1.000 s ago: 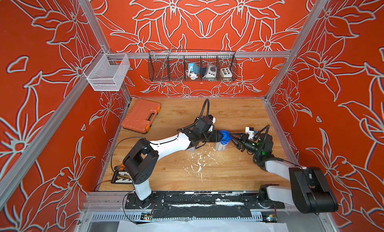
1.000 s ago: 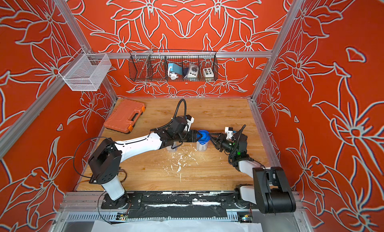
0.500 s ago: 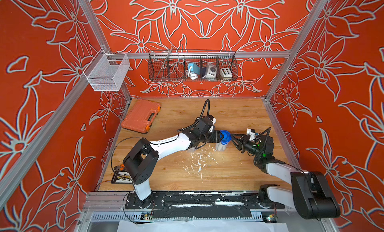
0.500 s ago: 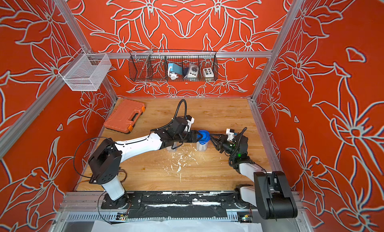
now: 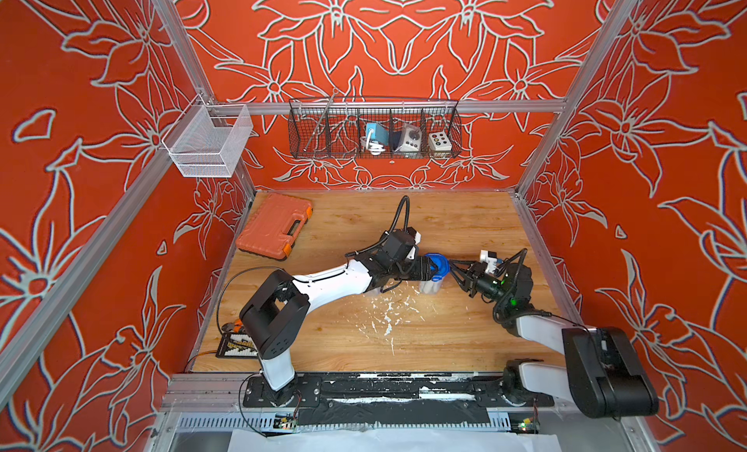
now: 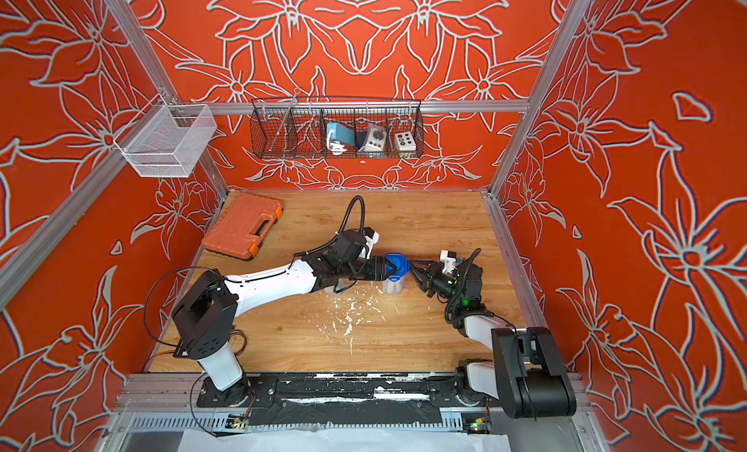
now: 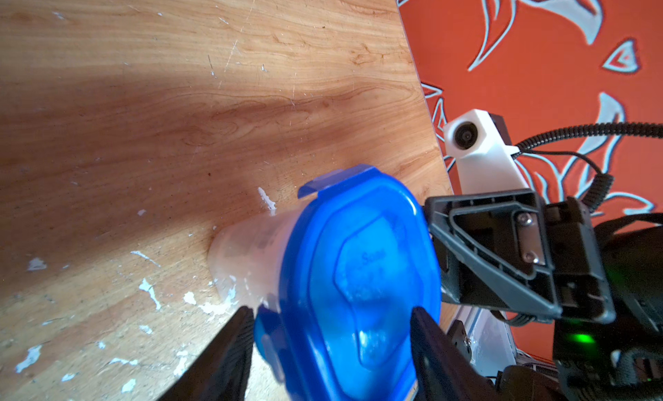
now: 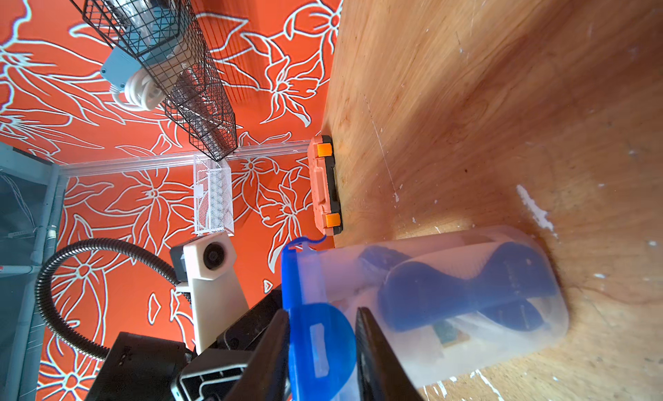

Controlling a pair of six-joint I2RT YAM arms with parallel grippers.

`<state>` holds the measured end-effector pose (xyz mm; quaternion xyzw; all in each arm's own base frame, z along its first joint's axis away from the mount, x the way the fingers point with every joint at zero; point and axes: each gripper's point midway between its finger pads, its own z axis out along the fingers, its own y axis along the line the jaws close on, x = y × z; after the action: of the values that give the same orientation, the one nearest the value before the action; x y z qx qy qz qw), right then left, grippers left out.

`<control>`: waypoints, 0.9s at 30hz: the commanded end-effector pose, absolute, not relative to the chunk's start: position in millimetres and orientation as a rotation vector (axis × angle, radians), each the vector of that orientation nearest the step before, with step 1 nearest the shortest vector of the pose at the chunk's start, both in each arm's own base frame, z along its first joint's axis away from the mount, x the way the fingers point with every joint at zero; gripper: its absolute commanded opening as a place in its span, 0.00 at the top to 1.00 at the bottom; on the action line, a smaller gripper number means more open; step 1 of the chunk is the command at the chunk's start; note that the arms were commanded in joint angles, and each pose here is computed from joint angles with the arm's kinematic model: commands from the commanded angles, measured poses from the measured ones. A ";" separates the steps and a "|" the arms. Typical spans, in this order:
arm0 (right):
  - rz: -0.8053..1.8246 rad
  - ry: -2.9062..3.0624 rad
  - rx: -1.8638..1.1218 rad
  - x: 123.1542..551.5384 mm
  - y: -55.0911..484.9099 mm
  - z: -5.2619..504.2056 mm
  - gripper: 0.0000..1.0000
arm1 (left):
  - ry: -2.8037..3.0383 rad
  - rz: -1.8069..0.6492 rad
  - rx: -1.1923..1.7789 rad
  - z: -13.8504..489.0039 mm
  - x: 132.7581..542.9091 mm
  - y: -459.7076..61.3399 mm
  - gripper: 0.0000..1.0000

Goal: Take out toiletry kits
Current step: Unfasten the latch on the container.

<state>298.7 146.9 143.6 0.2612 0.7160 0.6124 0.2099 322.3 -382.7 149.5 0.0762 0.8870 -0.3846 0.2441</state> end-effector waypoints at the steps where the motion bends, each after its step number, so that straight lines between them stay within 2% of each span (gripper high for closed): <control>1: 1.730 1.984 0.724 296.5 148.9 144.3 0.68 | 2.571 -0.945 0.190 104.8 307.3 -368.2 0.38; 5: 1.744 1.977 0.718 296.4 149.8 146.2 0.66 | 2.610 -0.919 0.156 90.5 302.4 -361.0 0.42; 10: 1.759 1.975 0.740 294.5 150.2 142.0 0.59 | 2.631 -0.913 0.113 77.6 295.5 -352.8 0.43; 18: 1.788 1.946 0.728 296.4 151.0 147.8 0.67 | 2.652 -0.849 0.081 69.4 295.5 -343.6 0.45; 21: 1.797 1.939 0.729 295.9 151.2 149.6 0.67 | 2.662 -0.836 0.072 65.2 293.9 -340.6 0.45; 24: 1.798 1.944 0.737 295.1 151.4 147.4 0.59 | 2.664 -0.844 0.069 63.4 292.4 -340.7 0.46; 27: 1.805 1.942 0.737 294.5 152.2 147.0 0.59 | 2.667 -0.842 0.067 62.0 292.1 -340.8 0.46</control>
<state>299.4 148.5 143.9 0.2708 0.6984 0.6319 0.1991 319.9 -379.3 144.9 0.0436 0.8757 -0.4108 0.2499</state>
